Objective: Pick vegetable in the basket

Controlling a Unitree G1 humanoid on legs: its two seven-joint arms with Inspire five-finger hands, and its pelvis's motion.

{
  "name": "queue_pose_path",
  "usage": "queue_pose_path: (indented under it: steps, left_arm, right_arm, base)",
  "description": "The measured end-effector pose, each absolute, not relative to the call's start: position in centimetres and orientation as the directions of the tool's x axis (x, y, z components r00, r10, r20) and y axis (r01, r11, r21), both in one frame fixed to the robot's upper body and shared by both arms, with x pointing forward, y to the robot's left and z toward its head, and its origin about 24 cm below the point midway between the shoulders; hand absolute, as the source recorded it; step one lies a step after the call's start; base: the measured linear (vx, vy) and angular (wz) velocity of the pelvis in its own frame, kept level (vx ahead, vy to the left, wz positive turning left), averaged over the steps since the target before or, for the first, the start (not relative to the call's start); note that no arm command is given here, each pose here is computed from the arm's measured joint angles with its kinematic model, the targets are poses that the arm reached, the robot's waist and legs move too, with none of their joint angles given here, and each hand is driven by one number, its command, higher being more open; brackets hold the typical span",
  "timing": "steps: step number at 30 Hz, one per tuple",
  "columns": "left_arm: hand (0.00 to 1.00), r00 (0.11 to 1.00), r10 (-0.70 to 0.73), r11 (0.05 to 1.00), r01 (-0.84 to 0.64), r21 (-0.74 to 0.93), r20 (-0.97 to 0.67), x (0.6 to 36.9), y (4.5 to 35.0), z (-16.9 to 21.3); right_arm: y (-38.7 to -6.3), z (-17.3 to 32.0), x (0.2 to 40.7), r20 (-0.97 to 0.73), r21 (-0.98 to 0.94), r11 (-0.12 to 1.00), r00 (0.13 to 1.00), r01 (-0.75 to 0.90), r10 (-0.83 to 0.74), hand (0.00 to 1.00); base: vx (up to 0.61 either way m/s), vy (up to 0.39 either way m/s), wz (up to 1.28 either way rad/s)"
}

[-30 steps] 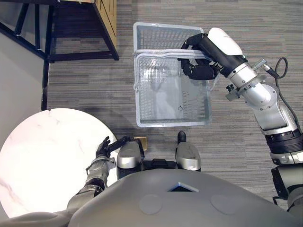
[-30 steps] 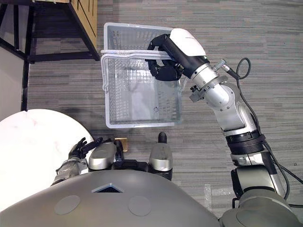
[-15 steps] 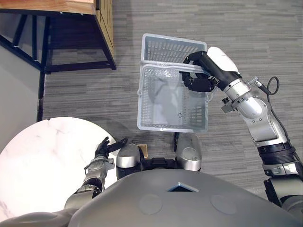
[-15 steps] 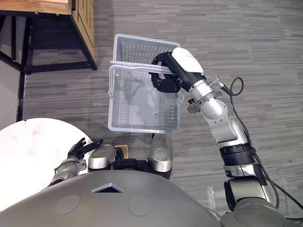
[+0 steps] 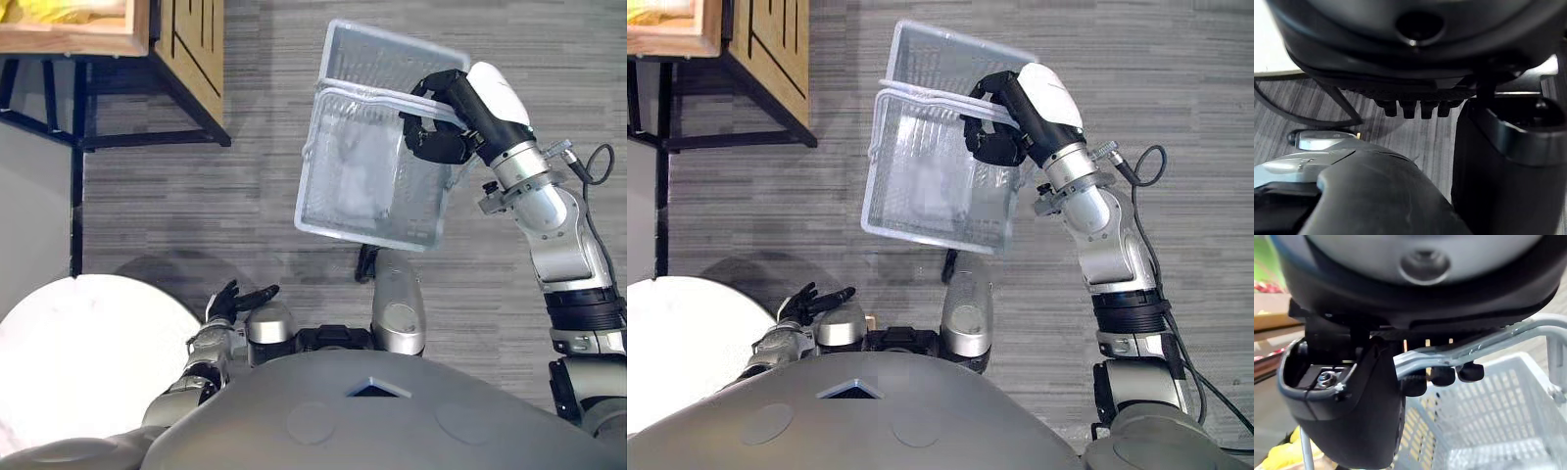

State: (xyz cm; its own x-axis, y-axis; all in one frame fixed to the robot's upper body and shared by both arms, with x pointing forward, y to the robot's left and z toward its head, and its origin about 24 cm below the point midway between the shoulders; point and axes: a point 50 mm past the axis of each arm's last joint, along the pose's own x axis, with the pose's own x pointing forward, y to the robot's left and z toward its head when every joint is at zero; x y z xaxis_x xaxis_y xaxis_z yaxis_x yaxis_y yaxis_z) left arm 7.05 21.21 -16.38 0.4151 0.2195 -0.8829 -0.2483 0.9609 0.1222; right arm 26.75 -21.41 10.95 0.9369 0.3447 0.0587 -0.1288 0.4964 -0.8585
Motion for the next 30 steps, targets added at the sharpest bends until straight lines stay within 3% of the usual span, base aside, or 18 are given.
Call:
queue_pose_path:
  steps: [11,21,30]
  left_arm:
    - [1.00,0.546,0.250,0.950,-0.300,0.092,-0.800,10.6,22.1,-14.9]
    - [1.00,0.521,0.267,0.952,-0.272,0.139,-0.811,10.2,22.7,-15.1]
    - [1.00,0.433,0.270,0.956,-0.225,0.187,-0.860,7.4,22.9,-15.8]
  right_arm:
    - [-22.4,10.2,25.8,0.121,-0.799,0.600,0.965,-0.043,0.231,0.00]
    - [-21.8,9.4,25.1,0.108,-0.780,0.623,0.965,-0.067,0.239,0.00]
    - [-19.5,7.9,24.4,0.062,-0.767,0.623,0.948,-0.156,0.313,0.00]
  base:
    - [0.31,-0.101,-0.02]
    - [0.35,0.155,-0.20]
    - [0.27,0.080,-0.08]
